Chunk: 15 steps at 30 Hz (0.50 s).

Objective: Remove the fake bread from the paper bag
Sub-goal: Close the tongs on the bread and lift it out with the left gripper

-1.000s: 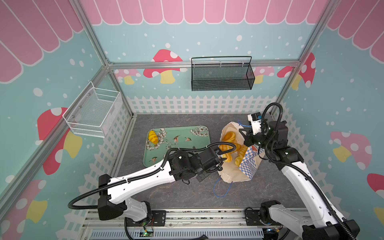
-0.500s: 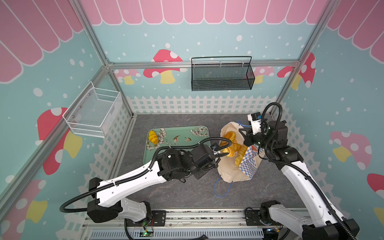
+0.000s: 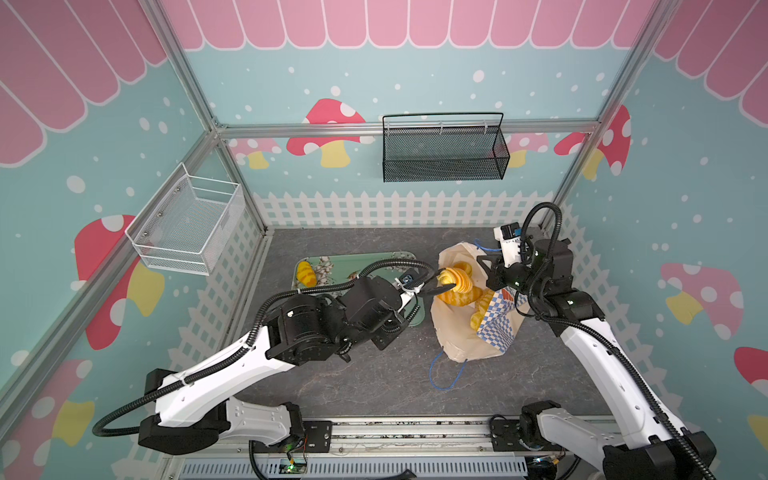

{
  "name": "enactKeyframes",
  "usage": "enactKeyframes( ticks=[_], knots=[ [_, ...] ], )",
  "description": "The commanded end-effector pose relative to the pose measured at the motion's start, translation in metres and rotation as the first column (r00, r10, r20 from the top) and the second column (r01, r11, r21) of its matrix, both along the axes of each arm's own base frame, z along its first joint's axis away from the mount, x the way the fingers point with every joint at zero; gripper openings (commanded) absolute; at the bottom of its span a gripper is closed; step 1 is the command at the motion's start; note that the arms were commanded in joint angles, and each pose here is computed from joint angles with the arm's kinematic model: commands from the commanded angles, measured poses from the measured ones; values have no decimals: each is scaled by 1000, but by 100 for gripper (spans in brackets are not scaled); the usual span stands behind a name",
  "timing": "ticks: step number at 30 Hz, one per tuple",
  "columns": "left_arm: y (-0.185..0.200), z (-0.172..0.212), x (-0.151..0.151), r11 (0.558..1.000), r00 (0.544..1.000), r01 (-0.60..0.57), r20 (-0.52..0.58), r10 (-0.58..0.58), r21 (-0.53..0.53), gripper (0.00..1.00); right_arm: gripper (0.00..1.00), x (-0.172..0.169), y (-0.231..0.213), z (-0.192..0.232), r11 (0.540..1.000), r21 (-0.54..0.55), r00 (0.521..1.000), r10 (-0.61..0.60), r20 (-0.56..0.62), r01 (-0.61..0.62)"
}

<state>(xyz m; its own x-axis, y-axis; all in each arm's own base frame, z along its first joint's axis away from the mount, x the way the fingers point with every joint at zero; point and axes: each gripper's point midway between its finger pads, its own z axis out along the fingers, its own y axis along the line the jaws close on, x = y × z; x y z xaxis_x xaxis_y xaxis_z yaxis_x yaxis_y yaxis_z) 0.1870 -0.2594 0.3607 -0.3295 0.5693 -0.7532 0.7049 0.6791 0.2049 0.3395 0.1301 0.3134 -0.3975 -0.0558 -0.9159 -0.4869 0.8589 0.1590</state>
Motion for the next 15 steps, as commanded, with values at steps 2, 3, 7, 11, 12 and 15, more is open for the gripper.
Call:
enactKeyframes(
  ticks=[2,3,7,11,12,15],
  knots=[
    [24,38,6,991,998,-57,33,62,-119,0,0,4,3,11,1000,9,1000,5,23,-5],
    [29,41,7,989,997,-69,33,74,-132,0,0,5,3,10,1000,8,1000,5,21,-5],
    [50,50,11,977,991,-118,35,126,-179,0,0,7,4,10,1000,7,1000,7,18,-7],
    [70,51,18,962,983,-179,14,186,-208,0,0,9,4,10,1000,4,1000,8,18,-8],
    [74,49,21,958,979,-197,5,202,-210,0,0,9,4,10,1000,4,1000,8,18,-8],
    [87,38,32,942,966,-257,-42,254,-214,0,0,10,5,9,1000,3,1000,10,17,-10]
  ],
)
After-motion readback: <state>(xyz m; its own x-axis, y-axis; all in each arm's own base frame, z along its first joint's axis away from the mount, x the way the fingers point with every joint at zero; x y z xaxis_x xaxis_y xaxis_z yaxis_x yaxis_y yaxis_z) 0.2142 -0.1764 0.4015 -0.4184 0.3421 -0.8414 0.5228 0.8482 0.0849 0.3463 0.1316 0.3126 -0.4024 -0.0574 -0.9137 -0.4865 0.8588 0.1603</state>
